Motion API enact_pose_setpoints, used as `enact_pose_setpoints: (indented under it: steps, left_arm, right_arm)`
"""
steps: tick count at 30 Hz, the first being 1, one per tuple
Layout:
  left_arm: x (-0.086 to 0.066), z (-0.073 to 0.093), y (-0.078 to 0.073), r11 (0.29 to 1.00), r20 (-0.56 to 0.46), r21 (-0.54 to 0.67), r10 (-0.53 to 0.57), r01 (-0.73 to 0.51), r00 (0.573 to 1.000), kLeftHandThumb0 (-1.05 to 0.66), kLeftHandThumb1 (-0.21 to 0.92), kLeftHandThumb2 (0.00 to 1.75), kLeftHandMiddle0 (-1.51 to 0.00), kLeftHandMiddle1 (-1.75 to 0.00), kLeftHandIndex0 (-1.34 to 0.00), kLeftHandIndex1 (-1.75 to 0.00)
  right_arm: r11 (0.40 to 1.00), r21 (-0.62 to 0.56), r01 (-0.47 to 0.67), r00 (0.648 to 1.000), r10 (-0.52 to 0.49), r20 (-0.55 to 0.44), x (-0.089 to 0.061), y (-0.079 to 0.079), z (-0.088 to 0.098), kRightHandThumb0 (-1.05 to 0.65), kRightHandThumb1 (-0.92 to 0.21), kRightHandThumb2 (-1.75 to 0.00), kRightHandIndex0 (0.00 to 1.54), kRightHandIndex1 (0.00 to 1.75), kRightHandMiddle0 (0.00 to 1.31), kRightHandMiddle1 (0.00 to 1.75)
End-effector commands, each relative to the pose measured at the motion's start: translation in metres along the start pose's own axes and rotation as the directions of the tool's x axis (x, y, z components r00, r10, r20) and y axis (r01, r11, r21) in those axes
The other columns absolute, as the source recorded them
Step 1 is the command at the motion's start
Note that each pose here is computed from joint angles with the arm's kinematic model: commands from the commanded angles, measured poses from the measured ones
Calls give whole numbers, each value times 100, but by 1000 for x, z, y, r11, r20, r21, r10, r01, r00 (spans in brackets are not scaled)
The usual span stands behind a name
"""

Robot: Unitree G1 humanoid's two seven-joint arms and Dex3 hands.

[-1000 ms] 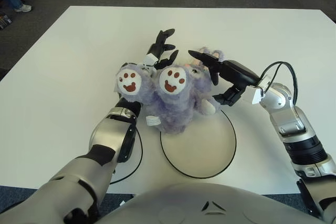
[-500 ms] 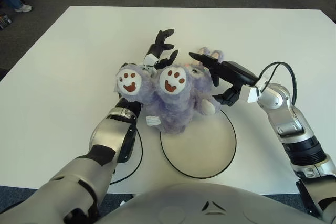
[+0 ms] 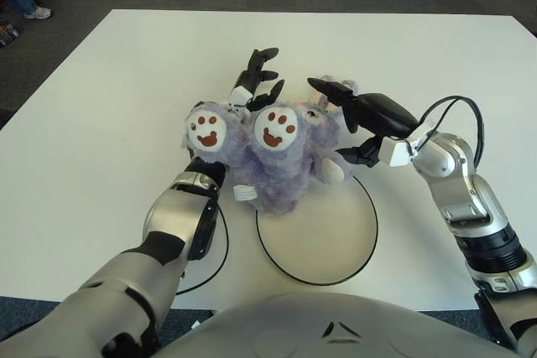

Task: Put the doll into the plate.

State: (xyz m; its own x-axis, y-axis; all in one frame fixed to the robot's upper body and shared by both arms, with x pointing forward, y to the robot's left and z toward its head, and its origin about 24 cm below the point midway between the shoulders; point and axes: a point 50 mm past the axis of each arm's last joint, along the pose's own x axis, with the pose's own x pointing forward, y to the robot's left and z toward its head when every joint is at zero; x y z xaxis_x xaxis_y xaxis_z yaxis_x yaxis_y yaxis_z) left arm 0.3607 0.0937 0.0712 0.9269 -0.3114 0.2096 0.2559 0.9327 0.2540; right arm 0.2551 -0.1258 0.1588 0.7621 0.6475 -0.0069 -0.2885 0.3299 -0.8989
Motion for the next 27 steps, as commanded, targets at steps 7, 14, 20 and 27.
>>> enact_pose_setpoints:
  steps: [7,14,20,27]
  left_arm:
    - [0,-1,4,1000,-8,-7,-8,8,1000,-57,78,72,-23,-121,0,-95]
    - [0,-1,5,1000,-15,-4,-23,23,1000,-52,75,76,-36,-146,0,-112]
    - [1,-2,4,999,-27,-19,-32,32,999,-49,73,79,-44,-156,0,-116]
    - [1,-1,3,998,-24,-49,-37,36,999,-43,68,86,-61,-172,0,-132]
  right_arm:
    - [997,-72,34,997,-39,-65,-8,-12,-1,37,-75,-67,36,167,0,22]
    - [992,-110,66,992,-78,-104,-13,-19,-1,4,-31,-117,8,59,0,20]
    - [987,-129,92,988,-106,-110,-15,-22,-1,4,-24,-127,4,20,0,8]
    - [983,-104,154,982,-164,-94,-17,-24,1,7,-22,-129,4,12,0,0]
